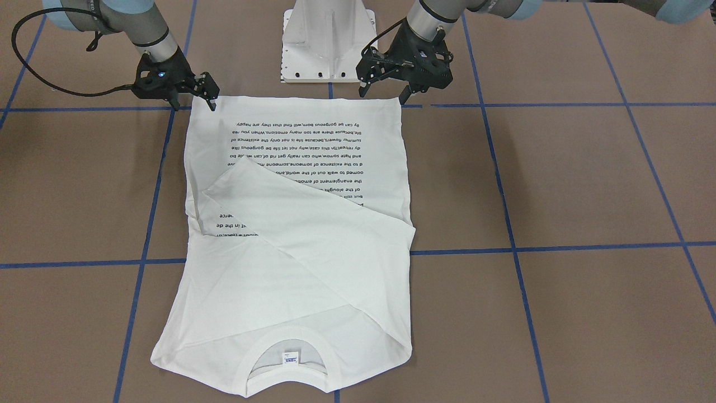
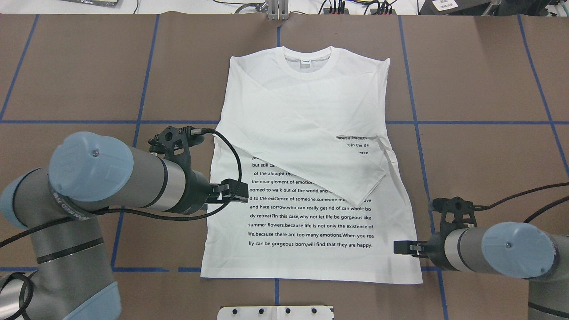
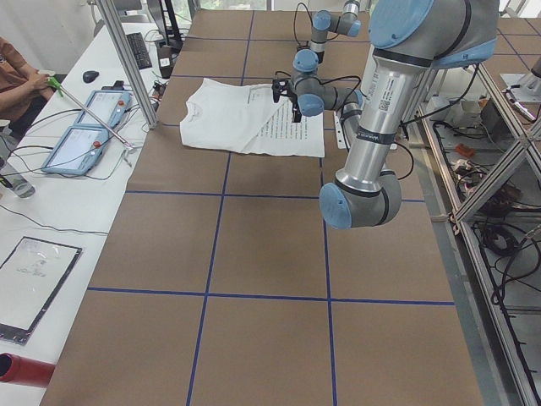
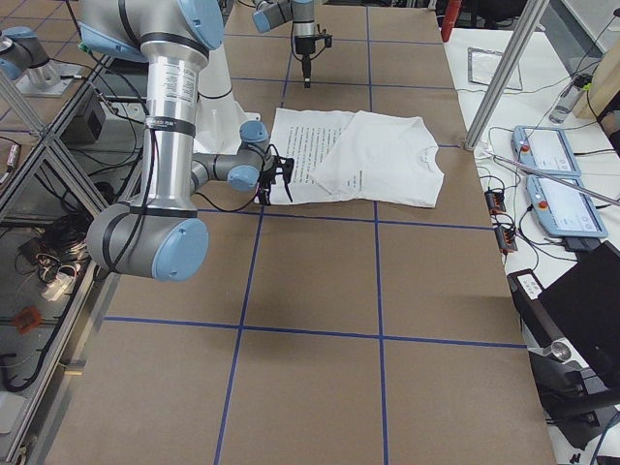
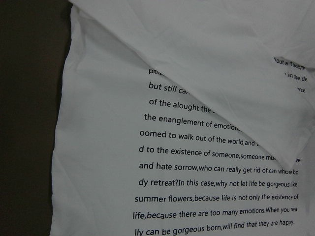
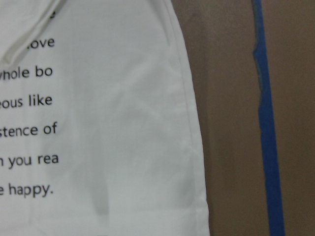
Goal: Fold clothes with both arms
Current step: 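Grasp both bottom hem corners with the left and right grippers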
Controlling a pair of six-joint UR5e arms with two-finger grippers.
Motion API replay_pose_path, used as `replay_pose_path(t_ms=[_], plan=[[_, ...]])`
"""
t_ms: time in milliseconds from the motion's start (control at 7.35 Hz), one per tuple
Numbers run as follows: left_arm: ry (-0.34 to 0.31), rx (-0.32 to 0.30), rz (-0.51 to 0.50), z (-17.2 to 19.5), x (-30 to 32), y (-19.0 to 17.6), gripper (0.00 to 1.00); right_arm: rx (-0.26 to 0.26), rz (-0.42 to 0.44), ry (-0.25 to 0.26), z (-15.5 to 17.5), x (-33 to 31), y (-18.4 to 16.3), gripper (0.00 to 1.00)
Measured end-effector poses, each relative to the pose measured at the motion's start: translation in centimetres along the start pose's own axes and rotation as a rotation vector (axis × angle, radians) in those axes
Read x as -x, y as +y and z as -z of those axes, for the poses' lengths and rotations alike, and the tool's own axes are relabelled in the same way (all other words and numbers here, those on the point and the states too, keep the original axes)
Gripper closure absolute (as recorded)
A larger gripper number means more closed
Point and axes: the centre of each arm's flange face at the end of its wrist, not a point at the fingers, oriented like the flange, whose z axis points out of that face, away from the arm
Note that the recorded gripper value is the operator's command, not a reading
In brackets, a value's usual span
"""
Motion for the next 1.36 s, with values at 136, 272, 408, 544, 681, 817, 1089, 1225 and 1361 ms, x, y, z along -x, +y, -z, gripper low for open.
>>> replay_pose_path(t_ms=[136,272,408,544,681,817,1089,1225,1361], plan=[[0.0,0.0,-0.001,0.1,0.1,0.0,0.0,0.008,0.005,0.024,-0.4,-0.4,0.8,0.12],[0.002,-0.001,-0.001,0.1,0.1,0.1,0.0,0.013,0.008,0.041,-0.5,-0.5,1.2,0.21],[0.002,-0.001,-0.001,0.2,0.1,0.1,0.0,0.016,0.01,0.043,-0.3,-0.4,1.4,0.22],[0.001,-0.001,0.0,0.2,0.2,0.1,0.0,0.019,0.01,0.035,0.2,-0.1,1.4,0.23],[-0.001,-0.001,0.0,0.1,0.3,0.1,0.0,0.02,0.009,0.03,0.5,0.2,1.4,0.23],[-0.001,-0.001,0.001,0.1,0.3,0.1,0.0,0.023,0.009,0.044,0.5,0.2,1.5,0.23],[-0.003,-0.001,0.001,0.1,0.4,0.0,0.0,0.027,0.009,0.08,0.1,0.2,1.6,0.23],[-0.003,-0.001,0.002,0.1,0.4,0.0,0.0,0.028,0.009,0.085,0.0,0.4,1.7,0.24],[-0.003,0.0,0.002,0.1,0.4,0.0,0.0,0.03,0.011,0.087,-0.3,0.6,1.8,0.29]])
